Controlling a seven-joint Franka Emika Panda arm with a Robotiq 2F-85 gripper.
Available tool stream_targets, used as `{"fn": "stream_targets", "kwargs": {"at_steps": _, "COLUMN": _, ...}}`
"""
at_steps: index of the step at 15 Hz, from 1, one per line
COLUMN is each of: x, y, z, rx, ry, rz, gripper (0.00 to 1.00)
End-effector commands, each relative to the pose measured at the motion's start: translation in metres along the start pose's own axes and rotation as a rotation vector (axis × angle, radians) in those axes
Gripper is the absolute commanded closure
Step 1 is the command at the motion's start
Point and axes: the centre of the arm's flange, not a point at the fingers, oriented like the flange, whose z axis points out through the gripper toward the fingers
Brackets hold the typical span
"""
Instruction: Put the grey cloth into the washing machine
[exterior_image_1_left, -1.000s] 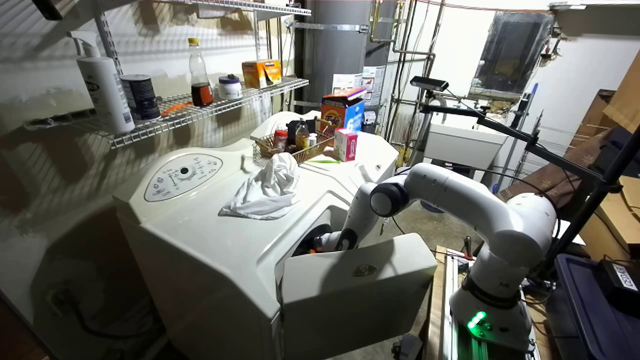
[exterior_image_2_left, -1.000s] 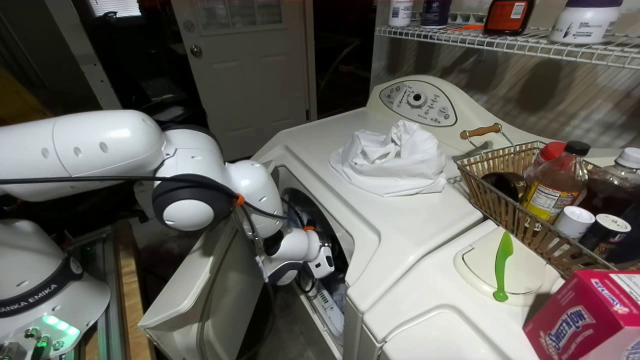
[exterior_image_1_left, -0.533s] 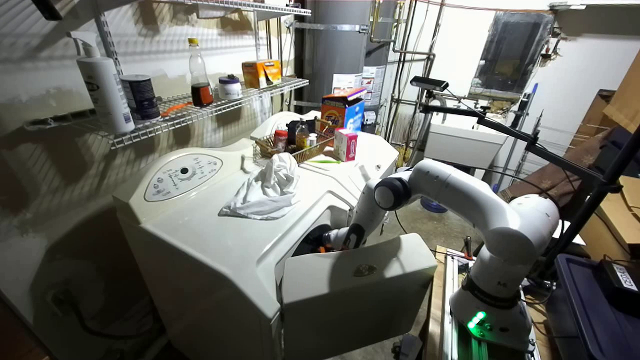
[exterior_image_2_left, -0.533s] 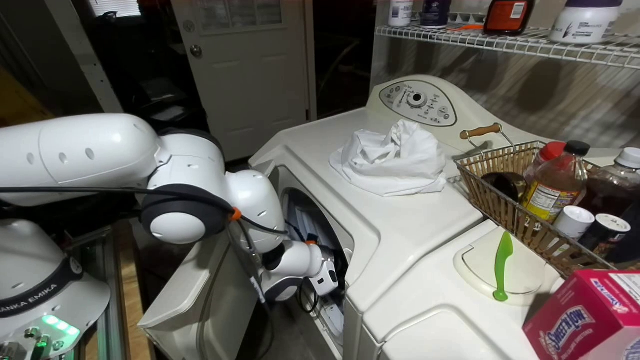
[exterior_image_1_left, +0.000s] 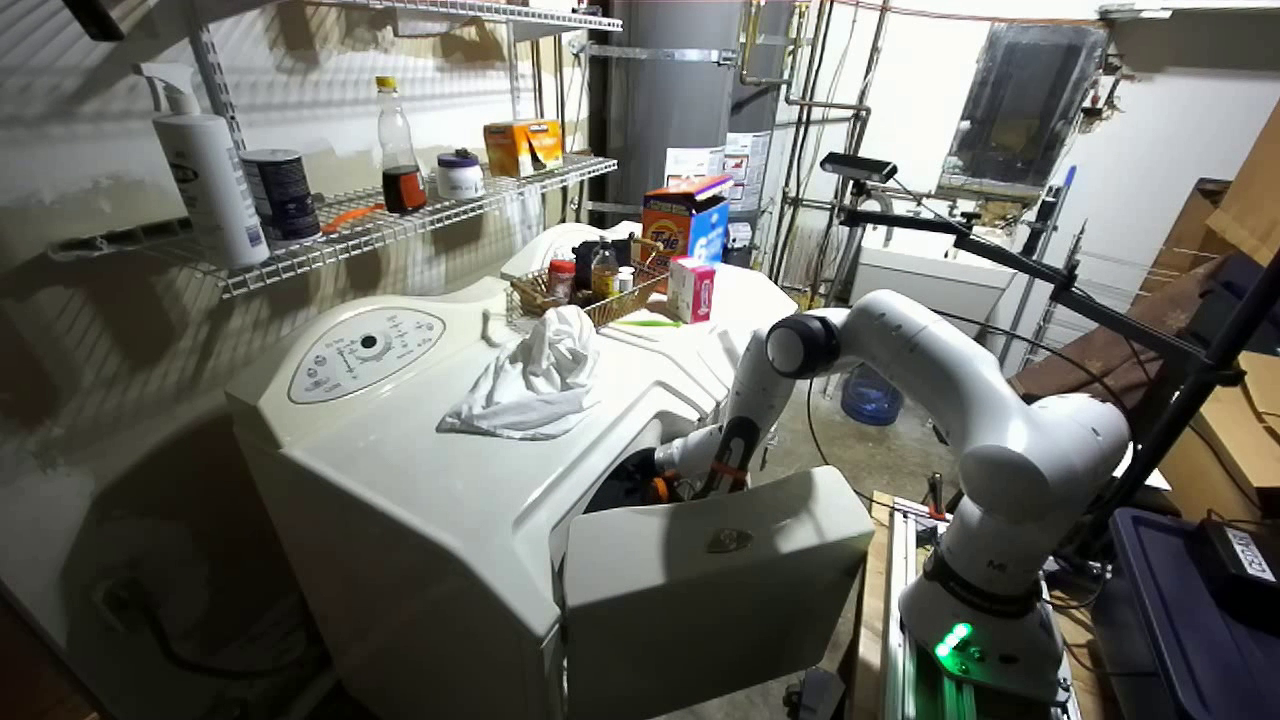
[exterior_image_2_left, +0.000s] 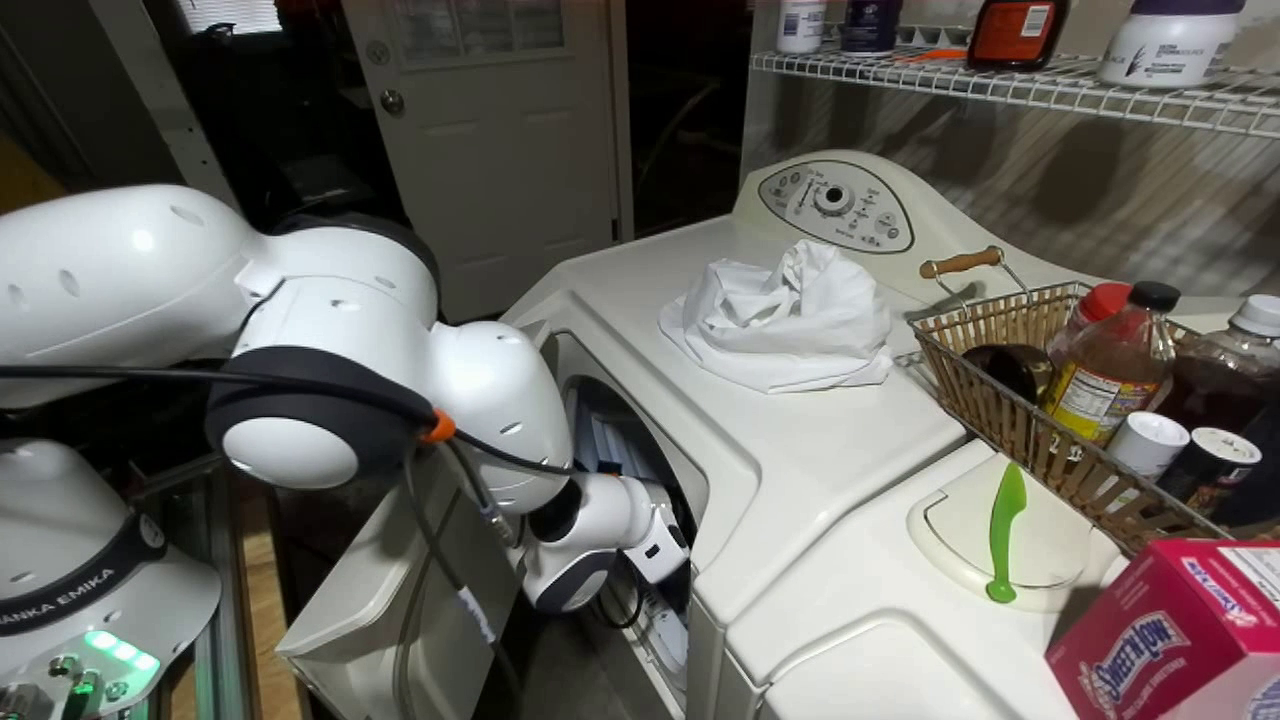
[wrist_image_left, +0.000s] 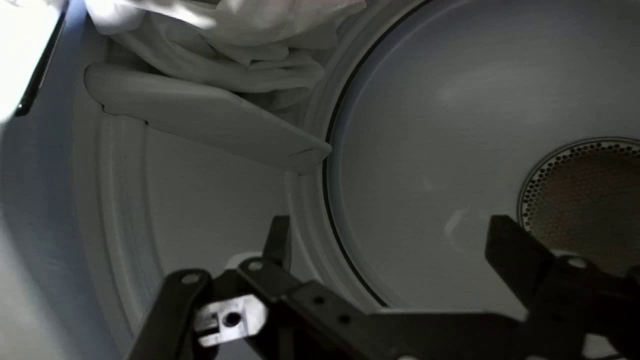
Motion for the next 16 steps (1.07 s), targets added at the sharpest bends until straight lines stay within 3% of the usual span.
{"fn": "stream_targets", "kwargs": {"at_steps": 1, "x": 0.019, "y": -0.015, "z": -0.037, "rx": -0.028, "ry": -0.135, "rz": -0.052, "gripper": 0.0}}
{"fn": "stream_targets", "kwargs": {"at_steps": 8, "x": 0.018, "y": -0.025, "z": -0.061, "rx": -0.183, "ry": -0.395, "rz": -0.178, "gripper": 0.0}}
{"fn": "stream_targets", "kwargs": {"at_steps": 11, "x": 0.022, "y": -0.039, "z": -0.074, "rx": -0.225, "ry": -0.42, "rz": -0.221, "gripper": 0.0}}
{"fn": "stream_targets", "kwargs": {"at_steps": 16, "x": 0.049, "y": -0.053, "z": -0.097, "rx": -0.361, "ry": -0.421, "rz": -0.35, "gripper": 0.0}}
